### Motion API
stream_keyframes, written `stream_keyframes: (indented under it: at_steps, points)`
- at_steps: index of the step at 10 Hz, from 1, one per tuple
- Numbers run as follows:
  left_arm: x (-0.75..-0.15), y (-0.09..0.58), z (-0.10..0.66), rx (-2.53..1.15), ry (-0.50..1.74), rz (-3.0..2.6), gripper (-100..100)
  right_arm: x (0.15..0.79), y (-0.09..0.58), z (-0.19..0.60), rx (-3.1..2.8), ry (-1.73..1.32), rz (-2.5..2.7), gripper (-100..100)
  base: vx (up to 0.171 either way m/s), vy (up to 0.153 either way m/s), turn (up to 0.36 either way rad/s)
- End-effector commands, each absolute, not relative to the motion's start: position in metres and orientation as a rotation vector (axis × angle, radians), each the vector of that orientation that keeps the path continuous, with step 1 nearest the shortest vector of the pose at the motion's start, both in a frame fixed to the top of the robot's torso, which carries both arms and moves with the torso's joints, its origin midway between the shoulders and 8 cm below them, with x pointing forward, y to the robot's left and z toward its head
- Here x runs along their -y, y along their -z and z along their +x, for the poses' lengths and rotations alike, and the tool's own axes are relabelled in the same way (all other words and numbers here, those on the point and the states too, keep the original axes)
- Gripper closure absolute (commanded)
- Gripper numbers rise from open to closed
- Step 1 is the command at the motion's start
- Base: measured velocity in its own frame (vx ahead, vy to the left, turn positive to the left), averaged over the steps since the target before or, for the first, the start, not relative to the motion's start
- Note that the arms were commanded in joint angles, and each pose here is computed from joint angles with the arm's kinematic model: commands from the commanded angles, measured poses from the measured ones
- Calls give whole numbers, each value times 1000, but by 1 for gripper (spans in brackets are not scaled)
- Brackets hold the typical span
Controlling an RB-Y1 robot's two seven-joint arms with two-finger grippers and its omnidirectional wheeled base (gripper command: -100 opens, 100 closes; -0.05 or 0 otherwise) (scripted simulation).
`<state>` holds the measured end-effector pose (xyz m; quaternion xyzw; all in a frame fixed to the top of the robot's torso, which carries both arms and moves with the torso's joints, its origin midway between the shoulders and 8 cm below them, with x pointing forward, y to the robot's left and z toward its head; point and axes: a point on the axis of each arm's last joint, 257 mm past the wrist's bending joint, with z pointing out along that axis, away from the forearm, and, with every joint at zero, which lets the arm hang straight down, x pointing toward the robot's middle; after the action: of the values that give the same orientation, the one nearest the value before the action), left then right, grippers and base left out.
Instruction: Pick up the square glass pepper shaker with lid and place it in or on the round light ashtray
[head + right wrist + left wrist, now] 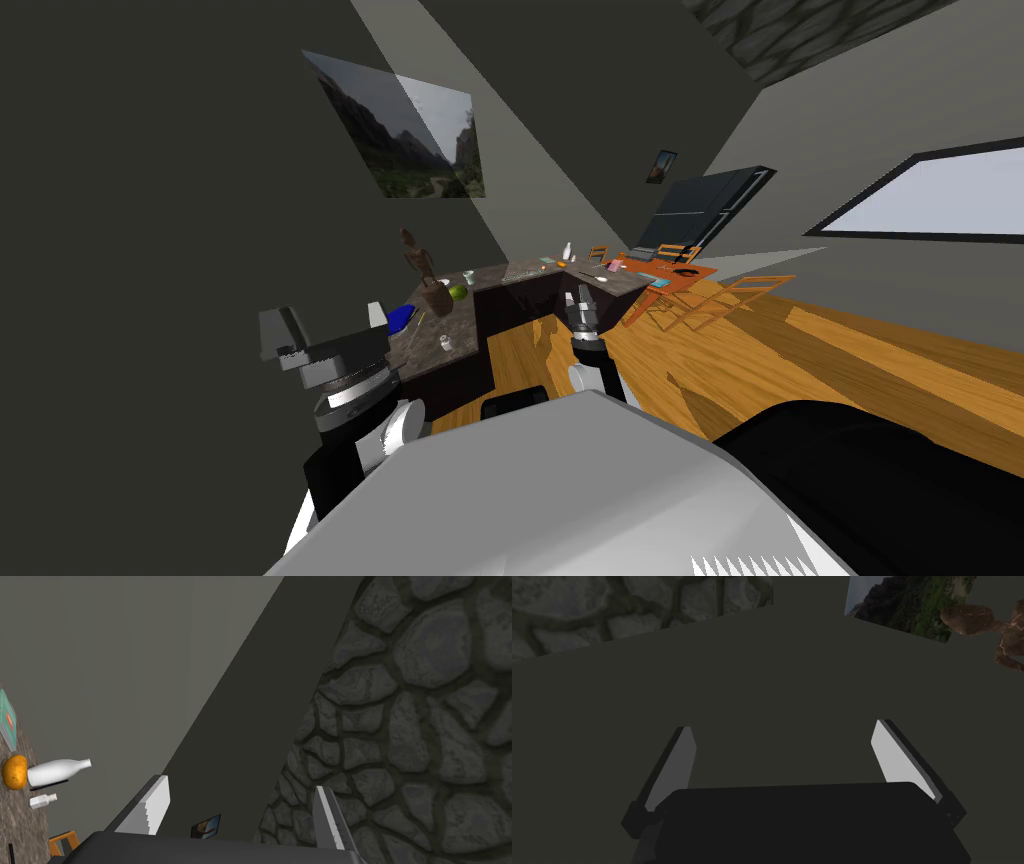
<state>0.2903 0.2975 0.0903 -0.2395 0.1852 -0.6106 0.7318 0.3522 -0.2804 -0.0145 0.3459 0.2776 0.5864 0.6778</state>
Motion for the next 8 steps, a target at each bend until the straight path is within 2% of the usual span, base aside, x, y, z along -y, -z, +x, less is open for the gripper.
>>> stream_keyframes:
  at_steps: [1, 5, 8]
  points:
    - [-296, -88, 294, -430, 1358, -522, -100, 280, 15, 352, -624, -1318, 777, 0, 4, -7, 13]
    - [-304, -71, 310, -483, 1418, -554, -100, 280, 15, 352, -624, -1318, 777, 0, 11, -30, 27]
    - [-322, -50, 327, -494, 1475, -632, -100, 280, 15, 352, -624, -1318, 777, 0, 20, -73, 36]
